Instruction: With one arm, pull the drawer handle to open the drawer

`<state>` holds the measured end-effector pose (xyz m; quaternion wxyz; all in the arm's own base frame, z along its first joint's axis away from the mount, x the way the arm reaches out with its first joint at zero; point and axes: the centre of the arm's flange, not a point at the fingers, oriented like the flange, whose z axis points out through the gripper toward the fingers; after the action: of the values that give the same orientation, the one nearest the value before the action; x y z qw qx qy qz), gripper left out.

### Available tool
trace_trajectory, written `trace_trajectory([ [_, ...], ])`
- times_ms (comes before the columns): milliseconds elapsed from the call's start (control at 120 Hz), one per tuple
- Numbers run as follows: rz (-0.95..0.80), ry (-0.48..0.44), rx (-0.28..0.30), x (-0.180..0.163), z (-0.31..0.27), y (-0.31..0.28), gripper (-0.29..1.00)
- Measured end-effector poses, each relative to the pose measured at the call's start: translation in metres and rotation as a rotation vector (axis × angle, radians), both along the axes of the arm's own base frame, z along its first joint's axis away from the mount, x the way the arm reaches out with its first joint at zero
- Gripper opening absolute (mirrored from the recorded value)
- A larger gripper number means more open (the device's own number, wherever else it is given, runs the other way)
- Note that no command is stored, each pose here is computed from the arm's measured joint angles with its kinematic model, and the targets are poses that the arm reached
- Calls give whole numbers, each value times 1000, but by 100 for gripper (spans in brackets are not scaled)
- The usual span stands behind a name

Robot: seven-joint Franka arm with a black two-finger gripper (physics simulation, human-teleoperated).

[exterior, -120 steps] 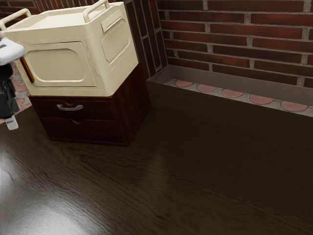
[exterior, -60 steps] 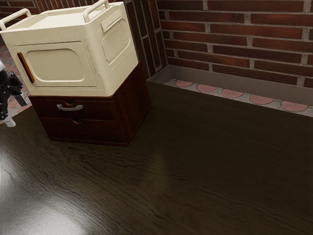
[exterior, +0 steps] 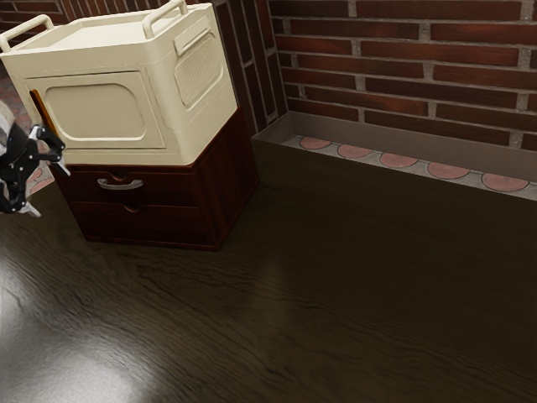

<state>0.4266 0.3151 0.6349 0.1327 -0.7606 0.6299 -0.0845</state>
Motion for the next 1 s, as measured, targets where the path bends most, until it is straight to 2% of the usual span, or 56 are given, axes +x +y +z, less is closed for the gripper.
trace_trajectory([
  [117, -55, -48, 36, 6, -5, 1, 63],
  [217, -81, -88, 40, 12, -8, 5, 56],
  [467, -114, -140, 8, 29, -29, 14, 48],
  [725, -91, -143, -12, 38, -42, 17, 47],
  [1000, -42, -166, -87, 53, -58, 18, 44],
])
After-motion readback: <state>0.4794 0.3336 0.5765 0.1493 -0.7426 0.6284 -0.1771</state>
